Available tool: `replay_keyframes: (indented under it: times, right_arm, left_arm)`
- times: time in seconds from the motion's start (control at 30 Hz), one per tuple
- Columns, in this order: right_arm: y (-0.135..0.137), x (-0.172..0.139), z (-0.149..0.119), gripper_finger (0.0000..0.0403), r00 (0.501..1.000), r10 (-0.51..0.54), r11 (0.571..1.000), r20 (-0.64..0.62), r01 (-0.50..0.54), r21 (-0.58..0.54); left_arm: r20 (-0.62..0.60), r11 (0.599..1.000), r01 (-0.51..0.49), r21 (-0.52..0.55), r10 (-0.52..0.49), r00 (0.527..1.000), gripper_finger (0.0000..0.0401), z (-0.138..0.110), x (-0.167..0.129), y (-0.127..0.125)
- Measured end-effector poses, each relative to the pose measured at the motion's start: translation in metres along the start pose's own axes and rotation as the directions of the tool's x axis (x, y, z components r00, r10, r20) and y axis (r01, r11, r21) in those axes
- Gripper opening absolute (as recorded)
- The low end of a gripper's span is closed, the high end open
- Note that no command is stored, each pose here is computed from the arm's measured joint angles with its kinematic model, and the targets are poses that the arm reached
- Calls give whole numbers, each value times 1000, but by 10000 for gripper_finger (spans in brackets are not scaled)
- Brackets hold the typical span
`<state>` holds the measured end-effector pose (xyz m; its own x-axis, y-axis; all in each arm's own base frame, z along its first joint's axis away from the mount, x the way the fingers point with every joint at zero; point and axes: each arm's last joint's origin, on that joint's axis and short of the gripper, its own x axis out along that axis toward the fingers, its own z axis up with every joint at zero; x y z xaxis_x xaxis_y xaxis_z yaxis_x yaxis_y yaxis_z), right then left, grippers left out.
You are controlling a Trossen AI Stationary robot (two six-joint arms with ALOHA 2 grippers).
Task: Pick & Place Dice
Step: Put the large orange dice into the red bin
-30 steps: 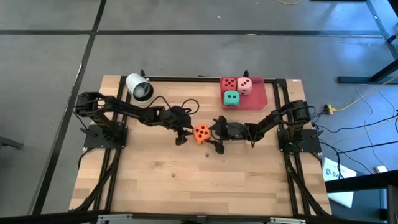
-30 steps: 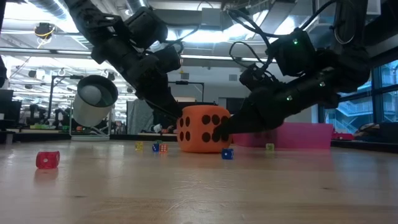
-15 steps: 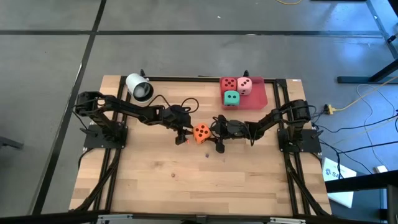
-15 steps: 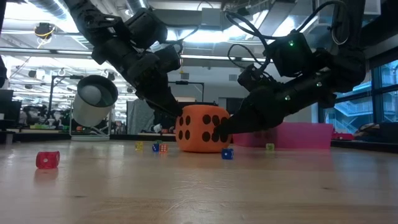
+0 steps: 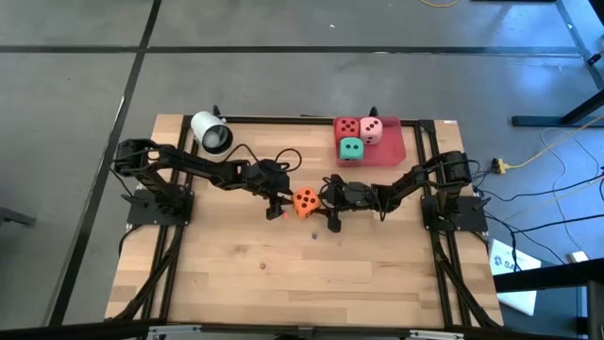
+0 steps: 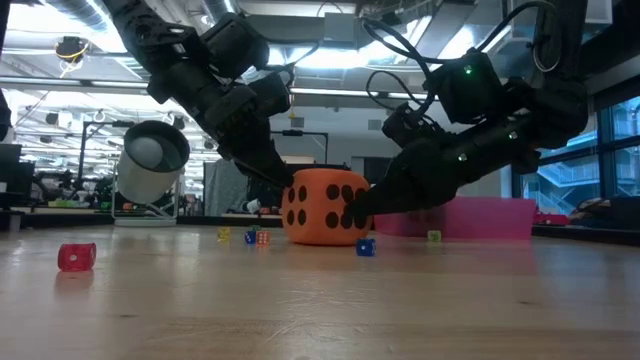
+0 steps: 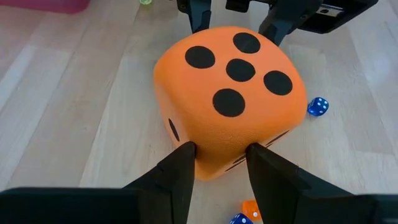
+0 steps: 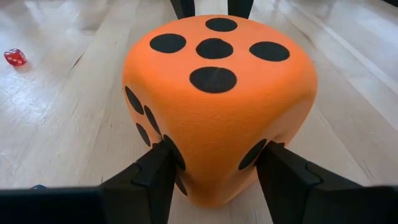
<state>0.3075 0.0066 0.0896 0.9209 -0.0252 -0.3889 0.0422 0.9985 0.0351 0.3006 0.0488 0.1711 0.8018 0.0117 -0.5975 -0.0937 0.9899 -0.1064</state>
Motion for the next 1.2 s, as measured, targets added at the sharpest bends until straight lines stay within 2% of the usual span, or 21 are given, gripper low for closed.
replay_keyframes:
  times: [0.5, 0.9, 1.2]
  right_arm:
    - [0, 0, 2, 174, 1000, -13, 1000, 9, 13, -16]
    - [0, -12, 25, 163, 997, -50, 998, 54, 52, -38]
    - [0, -23, 38, 146, 996, -65, 996, 59, 68, -61]
  left_arm:
    - [-22, 1000, -4, 13, 4, 1000, 143, 1, -5, -1]
    - [1, 999, -38, 25, 38, 999, 143, 11, -30, -3]
    - [0, 999, -41, 27, 41, 999, 143, 11, -32, -3]
